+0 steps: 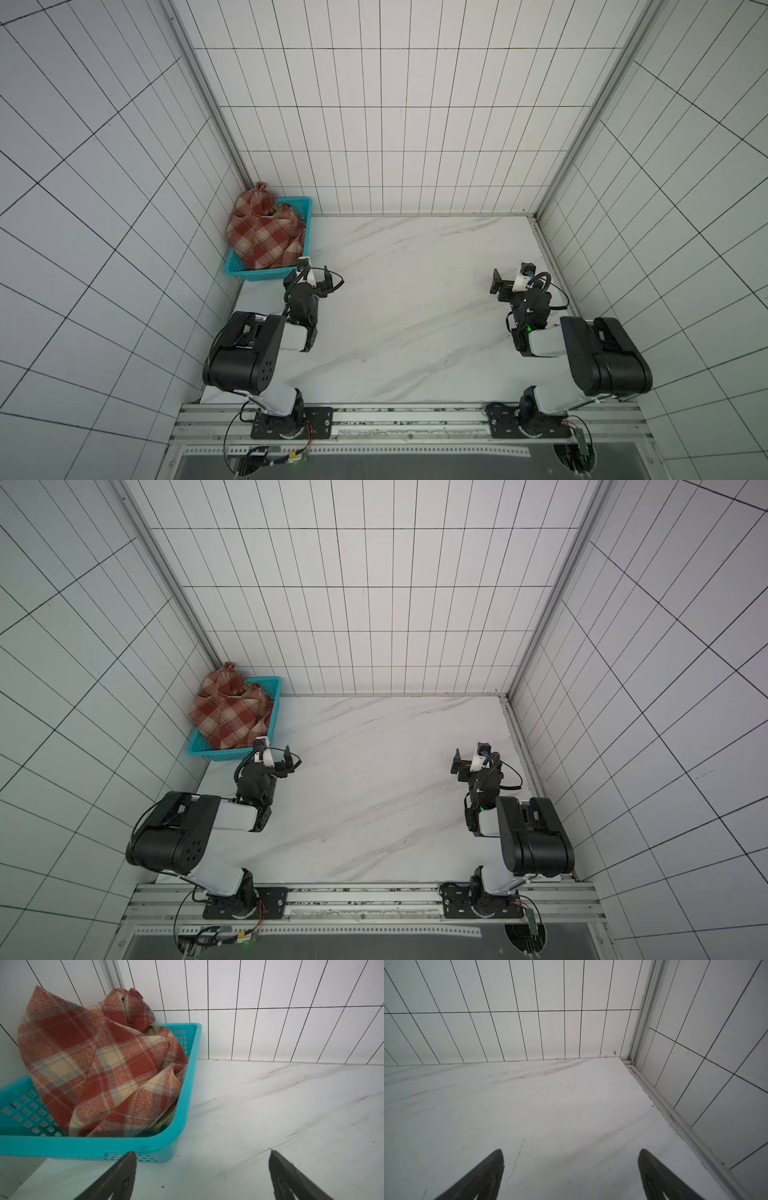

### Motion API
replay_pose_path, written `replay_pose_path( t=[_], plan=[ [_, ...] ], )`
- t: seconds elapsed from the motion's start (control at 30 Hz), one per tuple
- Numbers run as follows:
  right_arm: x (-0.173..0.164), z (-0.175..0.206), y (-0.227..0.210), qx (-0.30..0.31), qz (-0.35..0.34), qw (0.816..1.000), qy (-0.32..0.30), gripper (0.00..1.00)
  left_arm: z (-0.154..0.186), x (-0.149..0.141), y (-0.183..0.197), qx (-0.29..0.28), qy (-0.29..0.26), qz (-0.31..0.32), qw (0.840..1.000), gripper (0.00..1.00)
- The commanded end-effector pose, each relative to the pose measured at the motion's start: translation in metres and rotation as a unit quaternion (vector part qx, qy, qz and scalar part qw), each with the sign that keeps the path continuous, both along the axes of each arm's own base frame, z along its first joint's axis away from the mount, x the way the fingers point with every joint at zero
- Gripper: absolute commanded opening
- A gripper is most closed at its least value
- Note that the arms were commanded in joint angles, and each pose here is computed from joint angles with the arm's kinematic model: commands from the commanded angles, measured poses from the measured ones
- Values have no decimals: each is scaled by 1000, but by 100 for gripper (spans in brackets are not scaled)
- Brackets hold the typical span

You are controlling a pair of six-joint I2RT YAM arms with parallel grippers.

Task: Fold and stack skirts
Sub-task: Pick up the skirt from the basket.

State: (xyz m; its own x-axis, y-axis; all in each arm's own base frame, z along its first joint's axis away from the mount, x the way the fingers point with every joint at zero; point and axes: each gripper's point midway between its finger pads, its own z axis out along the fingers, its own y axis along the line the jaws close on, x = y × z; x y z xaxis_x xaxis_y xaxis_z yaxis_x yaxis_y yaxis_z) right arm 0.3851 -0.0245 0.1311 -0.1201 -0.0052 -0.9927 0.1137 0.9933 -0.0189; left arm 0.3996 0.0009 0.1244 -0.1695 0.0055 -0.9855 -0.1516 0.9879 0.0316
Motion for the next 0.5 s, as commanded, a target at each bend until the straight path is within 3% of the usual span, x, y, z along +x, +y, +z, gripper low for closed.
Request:
replay_pose_path(
  t=[0.0,0.47],
  plan=[
    [-4,-1,-3,4,-3,1000,-3,100,4,0,0,3,-9,-3,1000,97],
    [-3,0,-3,4,-3,1000,-4,100,3,1,-1,-2,-9,-26,1000,97]
  ],
)
